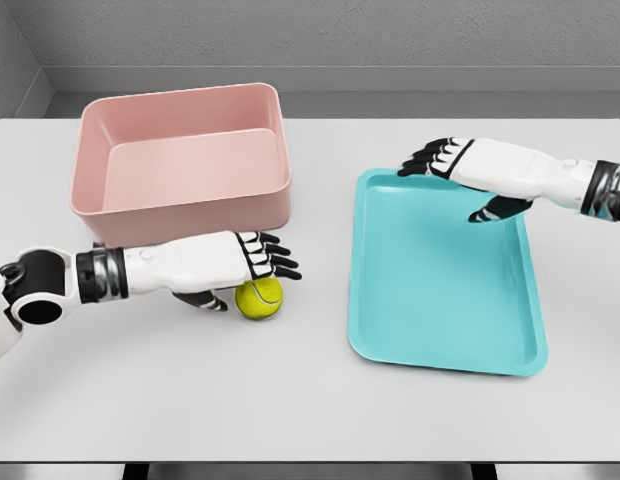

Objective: Put the tennis from the blue tray into the pink basket with both arms

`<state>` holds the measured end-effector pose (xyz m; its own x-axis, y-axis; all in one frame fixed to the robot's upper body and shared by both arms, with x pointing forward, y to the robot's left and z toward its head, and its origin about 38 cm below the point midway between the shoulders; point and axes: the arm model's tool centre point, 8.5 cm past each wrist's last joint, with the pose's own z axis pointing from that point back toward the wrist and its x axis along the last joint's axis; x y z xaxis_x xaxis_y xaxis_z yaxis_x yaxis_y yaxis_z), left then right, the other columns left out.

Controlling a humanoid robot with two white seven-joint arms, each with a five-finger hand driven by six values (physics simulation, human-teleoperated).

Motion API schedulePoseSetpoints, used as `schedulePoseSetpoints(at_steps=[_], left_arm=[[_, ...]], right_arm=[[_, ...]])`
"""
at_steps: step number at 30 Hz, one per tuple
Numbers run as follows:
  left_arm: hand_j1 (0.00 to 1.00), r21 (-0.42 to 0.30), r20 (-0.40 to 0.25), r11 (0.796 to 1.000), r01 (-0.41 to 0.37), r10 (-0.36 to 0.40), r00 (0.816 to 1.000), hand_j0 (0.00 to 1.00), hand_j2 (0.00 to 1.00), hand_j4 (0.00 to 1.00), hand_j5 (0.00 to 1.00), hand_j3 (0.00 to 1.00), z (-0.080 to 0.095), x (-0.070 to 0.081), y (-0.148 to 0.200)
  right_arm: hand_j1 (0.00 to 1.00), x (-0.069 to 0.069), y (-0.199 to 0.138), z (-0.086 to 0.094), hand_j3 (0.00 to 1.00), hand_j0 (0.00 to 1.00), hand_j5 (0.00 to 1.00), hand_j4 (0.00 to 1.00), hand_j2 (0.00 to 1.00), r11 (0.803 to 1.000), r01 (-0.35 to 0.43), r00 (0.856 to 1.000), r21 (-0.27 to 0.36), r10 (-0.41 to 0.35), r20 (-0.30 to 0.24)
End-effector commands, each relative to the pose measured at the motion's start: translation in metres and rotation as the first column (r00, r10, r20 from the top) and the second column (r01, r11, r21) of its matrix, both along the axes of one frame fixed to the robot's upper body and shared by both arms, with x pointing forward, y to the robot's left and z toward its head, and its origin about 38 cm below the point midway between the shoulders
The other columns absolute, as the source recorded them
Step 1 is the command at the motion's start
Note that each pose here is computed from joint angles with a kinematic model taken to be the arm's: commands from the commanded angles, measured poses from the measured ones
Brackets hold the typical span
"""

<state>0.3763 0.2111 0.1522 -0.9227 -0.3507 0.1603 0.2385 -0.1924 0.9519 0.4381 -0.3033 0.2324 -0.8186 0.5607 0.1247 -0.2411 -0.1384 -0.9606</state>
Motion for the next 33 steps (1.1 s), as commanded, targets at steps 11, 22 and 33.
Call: schedulePoseSetpoints(at_steps=[11,22,33], left_arm=[[1.0,-0.006,-0.016,1.0,-0.004,0.004,1.0,1.0,1.0,1.0,1.0,1.0,-0.005,-0.002,0.0],[1.0,0.001,-0.031,1.0,0.01,-0.01,0.999,1.0,1.0,1.0,1.0,1.0,-0.011,-0.006,-0.004],[1.0,0.014,-0.038,1.0,0.014,-0.014,0.999,1.0,1.0,1.0,1.0,1.0,-0.013,-0.007,-0.004]], right_arm=[[1.0,0.002,-0.055,0.019,1.0,1.0,1.0,1.0,1.0,0.988,0.149,0.989,0.048,-0.15,0.007],[1.0,0.002,-0.056,0.019,1.0,1.0,1.0,1.0,1.0,0.988,0.15,0.989,0.046,-0.151,0.008],[1.0,0.001,-0.059,0.02,1.0,1.0,1.0,1.0,1.0,0.987,0.156,0.988,0.04,-0.156,0.008]])
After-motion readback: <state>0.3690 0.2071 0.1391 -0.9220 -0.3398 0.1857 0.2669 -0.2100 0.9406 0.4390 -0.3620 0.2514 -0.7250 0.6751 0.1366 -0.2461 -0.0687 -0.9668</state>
